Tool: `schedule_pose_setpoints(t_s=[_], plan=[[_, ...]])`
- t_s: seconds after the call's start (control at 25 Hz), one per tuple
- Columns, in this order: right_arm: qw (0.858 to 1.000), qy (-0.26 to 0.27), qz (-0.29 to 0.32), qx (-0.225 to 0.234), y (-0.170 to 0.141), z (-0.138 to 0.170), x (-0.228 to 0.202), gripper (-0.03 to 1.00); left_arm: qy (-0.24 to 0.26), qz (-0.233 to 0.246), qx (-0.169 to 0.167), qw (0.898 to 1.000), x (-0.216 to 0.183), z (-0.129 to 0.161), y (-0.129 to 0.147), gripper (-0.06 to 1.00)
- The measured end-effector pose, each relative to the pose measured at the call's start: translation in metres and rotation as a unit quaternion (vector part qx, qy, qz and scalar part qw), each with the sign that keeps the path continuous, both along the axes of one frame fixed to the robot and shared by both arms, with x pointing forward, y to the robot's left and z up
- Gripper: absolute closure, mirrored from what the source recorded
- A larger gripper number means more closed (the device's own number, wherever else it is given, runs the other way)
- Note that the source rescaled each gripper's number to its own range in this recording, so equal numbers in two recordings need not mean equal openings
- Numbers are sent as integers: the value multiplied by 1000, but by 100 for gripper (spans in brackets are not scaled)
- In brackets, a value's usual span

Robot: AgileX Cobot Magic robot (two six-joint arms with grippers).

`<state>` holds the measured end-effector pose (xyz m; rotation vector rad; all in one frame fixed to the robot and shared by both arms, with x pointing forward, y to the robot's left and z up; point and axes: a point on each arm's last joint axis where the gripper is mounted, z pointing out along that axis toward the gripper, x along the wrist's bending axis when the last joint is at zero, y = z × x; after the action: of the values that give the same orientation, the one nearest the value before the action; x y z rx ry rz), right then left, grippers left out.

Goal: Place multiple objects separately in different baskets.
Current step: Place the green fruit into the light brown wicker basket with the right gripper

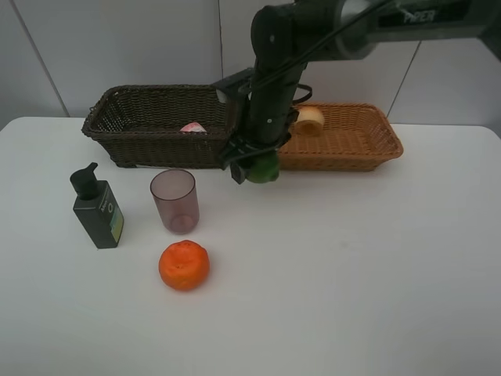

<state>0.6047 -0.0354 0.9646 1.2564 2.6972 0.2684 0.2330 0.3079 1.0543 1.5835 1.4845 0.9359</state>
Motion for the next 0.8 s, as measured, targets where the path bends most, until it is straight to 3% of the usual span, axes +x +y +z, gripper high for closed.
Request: schedule_pose_setpoints(t_s=[0.08, 0.24, 0.48, 0.8], plan=[[997, -3, -81, 14, -17, 13, 7, 53, 0, 0, 0, 1000, 0, 0, 0, -3], [986, -12, -167, 22, -50, 25, 24, 53, 0, 0, 0, 1000, 0, 0, 0, -3], [975, -30, -217, 24, -89, 26, 45, 53, 0, 0, 0, 1000, 0, 0, 0, -3], [954, -122, -266, 60, -145, 29, 84, 53, 0, 0, 0, 1000, 0, 0, 0, -3]])
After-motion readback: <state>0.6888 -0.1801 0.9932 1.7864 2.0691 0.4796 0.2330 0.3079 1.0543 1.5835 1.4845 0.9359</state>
